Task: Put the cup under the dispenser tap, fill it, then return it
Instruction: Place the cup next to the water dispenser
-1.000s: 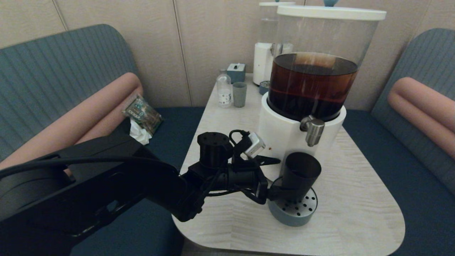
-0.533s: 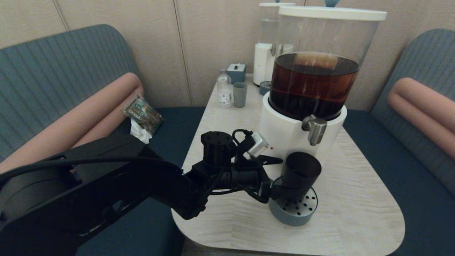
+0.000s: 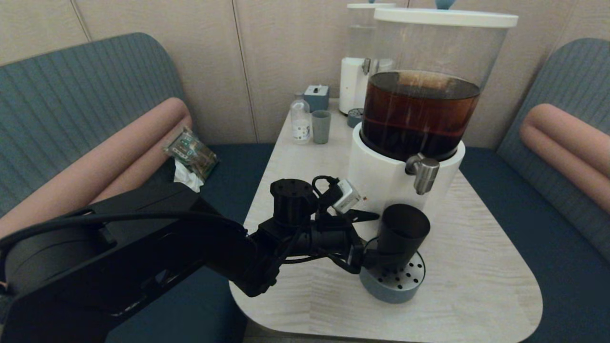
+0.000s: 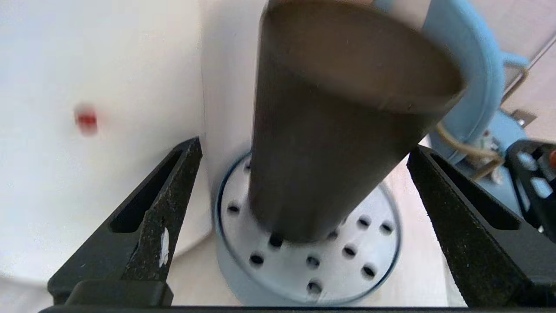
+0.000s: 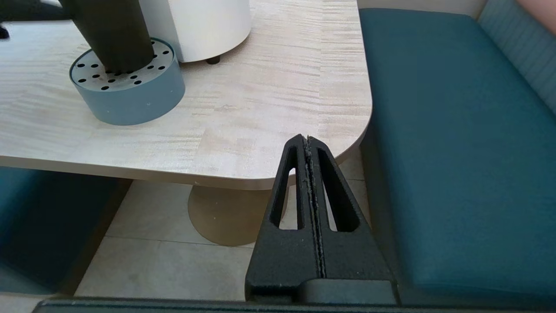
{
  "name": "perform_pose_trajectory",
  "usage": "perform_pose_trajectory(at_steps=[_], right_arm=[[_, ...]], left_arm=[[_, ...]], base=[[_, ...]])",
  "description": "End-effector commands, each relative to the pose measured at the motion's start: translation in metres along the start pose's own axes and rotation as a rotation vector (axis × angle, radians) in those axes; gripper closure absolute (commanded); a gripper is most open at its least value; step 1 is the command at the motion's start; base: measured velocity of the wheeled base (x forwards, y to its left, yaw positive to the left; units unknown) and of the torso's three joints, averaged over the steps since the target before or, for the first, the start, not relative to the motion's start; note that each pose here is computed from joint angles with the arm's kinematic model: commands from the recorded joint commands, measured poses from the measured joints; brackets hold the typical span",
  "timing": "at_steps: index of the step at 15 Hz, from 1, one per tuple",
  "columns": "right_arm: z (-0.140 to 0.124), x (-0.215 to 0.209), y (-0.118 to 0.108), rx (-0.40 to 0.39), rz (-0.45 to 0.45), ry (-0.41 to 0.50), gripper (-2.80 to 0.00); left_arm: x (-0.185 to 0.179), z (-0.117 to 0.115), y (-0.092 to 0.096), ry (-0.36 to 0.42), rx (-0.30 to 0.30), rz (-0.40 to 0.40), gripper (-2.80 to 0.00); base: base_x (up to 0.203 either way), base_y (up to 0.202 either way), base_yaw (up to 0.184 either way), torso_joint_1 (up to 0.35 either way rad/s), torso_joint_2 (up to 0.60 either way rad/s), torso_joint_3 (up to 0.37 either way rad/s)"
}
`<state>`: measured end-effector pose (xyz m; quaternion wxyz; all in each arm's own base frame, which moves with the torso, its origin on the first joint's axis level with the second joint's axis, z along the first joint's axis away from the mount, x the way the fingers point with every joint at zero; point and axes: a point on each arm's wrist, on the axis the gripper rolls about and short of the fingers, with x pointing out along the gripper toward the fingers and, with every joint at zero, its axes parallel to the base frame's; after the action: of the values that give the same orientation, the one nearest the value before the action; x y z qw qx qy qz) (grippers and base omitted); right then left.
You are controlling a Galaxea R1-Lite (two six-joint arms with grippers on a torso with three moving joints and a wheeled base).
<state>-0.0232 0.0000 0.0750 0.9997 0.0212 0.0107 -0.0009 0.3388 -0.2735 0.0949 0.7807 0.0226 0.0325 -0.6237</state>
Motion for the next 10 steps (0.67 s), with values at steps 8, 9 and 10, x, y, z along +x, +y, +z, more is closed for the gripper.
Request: perform_pose_trajectory(at_steps=[8,9,10], right_arm=[[0.0000,0.0001,0.0000,0.001,0.000,0.002,0.00],[0.0000,0.0001,0.0000,0.001,0.000,0.002,0.00],[0.0000,0.0001,0.0000,0.001,0.000,0.002,0.00]], left_arm=[[-0.0031,0.0040,-0.0110,-0.001,0.006,-0.024,-2.80],[-0.0019,0.0050,-0.0117,-0.004,0.009,-0.027,-2.80],[-0.0008,0.0047,-0.0125,-0.003,0.008,-0.029,-2.80]], base=[[0.000,0.000,0.000,0.000,0.00,0.000],[0.000,0.000,0.000,0.000,0.00,0.000],[0.000,0.000,0.000,0.000,0.00,0.000]])
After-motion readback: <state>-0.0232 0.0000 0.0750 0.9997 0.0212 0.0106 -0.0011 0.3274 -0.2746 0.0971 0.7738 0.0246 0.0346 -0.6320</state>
